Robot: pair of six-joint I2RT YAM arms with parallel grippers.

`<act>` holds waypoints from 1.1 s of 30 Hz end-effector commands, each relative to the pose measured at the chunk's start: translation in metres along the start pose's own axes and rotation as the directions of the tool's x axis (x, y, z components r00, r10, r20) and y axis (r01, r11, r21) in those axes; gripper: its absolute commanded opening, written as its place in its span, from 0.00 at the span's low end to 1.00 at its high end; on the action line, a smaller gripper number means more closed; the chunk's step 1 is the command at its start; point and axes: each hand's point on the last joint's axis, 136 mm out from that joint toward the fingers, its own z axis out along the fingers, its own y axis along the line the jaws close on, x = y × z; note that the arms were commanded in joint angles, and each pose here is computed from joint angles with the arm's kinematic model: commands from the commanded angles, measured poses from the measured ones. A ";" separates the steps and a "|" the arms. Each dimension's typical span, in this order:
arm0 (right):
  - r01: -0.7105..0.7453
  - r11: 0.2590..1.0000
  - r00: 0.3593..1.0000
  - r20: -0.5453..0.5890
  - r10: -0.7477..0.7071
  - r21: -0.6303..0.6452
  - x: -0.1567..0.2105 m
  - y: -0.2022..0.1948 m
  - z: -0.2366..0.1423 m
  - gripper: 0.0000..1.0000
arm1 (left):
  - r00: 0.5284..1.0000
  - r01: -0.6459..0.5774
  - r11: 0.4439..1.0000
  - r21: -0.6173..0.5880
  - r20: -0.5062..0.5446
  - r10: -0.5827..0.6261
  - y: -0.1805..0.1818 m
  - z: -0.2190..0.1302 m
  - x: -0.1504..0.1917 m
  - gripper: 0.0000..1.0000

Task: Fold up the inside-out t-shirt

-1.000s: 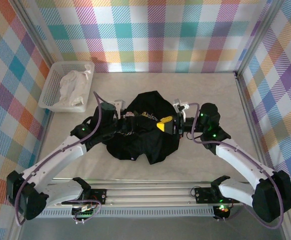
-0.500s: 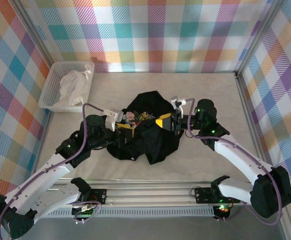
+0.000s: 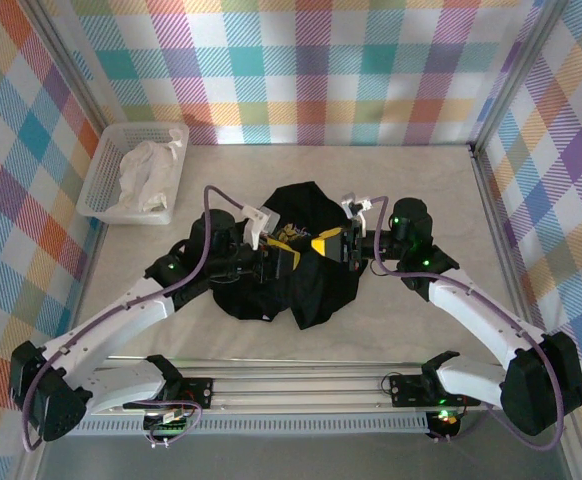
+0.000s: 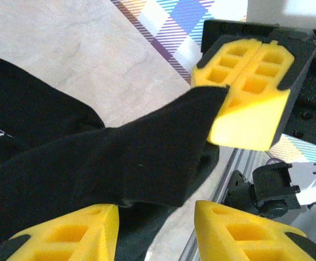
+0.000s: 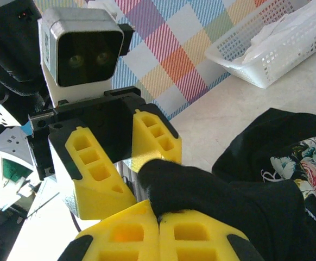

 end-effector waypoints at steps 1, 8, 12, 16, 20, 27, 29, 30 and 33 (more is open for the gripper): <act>0.047 0.999 0.999 0.010 -0.046 -0.023 -0.009 0.011 -0.004 0.00 | 0.999 -0.012 1.000 0.007 0.051 0.011 -0.006 0.003 -0.023 0.44; 0.075 0.996 0.997 0.000 -0.075 -0.055 -0.005 0.019 -0.006 0.00 | 0.998 0.020 1.000 0.010 0.055 -0.021 -0.001 0.013 -0.035 0.50; 0.086 0.994 0.996 -0.002 -0.087 -0.069 -0.002 0.022 -0.008 0.00 | 0.998 0.035 0.999 0.038 0.053 -0.037 -0.002 0.018 -0.040 0.48; 0.097 0.992 0.995 -0.002 -0.098 -0.080 -0.002 0.026 -0.009 0.00 | 0.997 0.051 0.996 0.076 0.053 -0.055 -0.004 0.023 -0.045 0.43; 0.106 0.990 0.994 -0.006 -0.107 -0.090 0.000 0.029 -0.010 0.00 | 0.996 0.061 0.993 0.099 0.065 -0.067 -0.005 0.024 -0.050 0.39; 0.112 0.991 0.994 -0.006 -0.113 -0.075 0.001 0.026 -0.010 0.00 | 0.994 0.075 0.976 0.205 0.057 -0.089 -0.019 0.027 -0.055 0.30; 0.115 0.992 0.993 -0.003 -0.116 -0.052 -0.001 0.023 -0.010 0.00 | 0.995 0.074 0.974 0.215 0.056 -0.088 -0.022 0.025 -0.056 0.23; 0.116 0.992 0.993 -0.003 -0.116 -0.040 -0.001 0.022 -0.011 0.00 | 0.995 0.075 0.974 0.213 0.054 -0.089 -0.022 0.025 -0.055 0.19; 0.116 0.993 0.993 -0.002 -0.116 0.005 -0.002 0.017 -0.012 0.00 | 0.995 0.072 0.979 0.192 0.054 -0.083 -0.021 0.019 -0.053 0.02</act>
